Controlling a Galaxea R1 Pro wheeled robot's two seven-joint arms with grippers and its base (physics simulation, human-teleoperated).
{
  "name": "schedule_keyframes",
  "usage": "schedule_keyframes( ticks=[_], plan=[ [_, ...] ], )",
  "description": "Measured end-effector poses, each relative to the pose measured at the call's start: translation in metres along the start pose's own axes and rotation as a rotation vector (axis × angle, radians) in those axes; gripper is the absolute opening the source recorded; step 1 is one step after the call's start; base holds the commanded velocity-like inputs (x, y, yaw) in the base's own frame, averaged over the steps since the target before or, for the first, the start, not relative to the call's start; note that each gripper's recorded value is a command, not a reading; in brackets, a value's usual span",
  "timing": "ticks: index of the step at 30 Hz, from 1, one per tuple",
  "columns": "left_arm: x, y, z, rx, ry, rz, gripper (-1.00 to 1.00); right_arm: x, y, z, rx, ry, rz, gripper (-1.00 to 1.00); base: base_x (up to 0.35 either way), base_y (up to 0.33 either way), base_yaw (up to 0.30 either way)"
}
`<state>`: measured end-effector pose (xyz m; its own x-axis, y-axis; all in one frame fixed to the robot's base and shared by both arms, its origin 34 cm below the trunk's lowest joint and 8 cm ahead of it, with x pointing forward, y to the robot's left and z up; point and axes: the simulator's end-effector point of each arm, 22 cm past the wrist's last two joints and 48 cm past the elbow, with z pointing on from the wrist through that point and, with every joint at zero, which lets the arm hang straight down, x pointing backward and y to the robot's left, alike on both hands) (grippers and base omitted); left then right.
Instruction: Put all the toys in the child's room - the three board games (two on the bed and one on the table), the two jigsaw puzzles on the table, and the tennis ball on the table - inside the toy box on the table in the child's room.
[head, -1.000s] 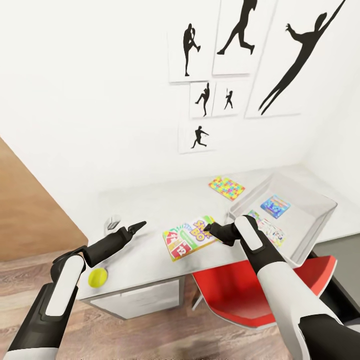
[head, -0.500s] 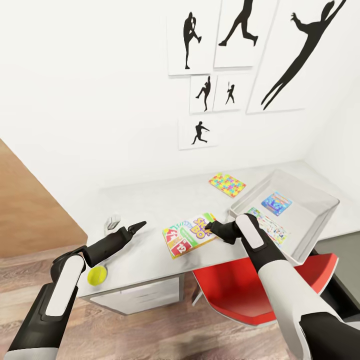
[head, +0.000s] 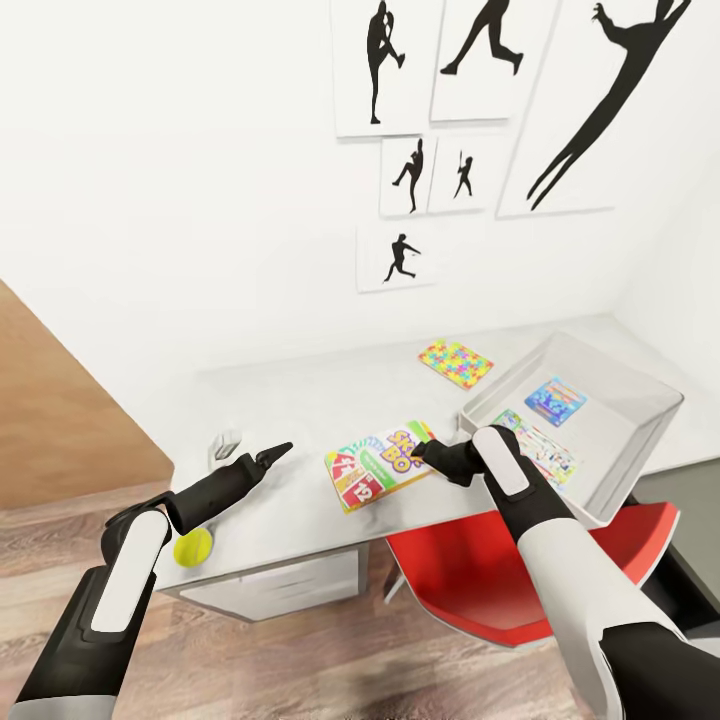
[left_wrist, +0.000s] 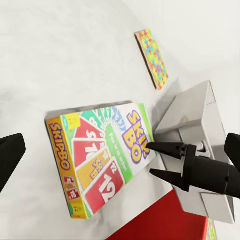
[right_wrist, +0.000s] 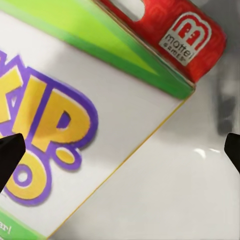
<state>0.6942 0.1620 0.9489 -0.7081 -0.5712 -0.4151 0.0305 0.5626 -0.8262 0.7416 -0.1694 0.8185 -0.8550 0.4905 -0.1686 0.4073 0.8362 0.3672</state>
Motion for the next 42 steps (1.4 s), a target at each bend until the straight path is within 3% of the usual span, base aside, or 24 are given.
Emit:
schedule_keyframes(
  ticks=[15,42],
  plan=[
    [0.0015,0.0026,0.0009,-0.003,0.003,-0.003,1.00,-0.0005,0.0017,0.0011,-0.005,-0.002,-0.001,1.00,0.000,0.000,0.036],
    [0.0017,0.0029,0.0010,-0.004,0.003,-0.003,1.00,-0.0009,0.0033,0.0008,-0.013,-0.003,-0.001,1.00,0.000,0.000,0.221]
  ],
)
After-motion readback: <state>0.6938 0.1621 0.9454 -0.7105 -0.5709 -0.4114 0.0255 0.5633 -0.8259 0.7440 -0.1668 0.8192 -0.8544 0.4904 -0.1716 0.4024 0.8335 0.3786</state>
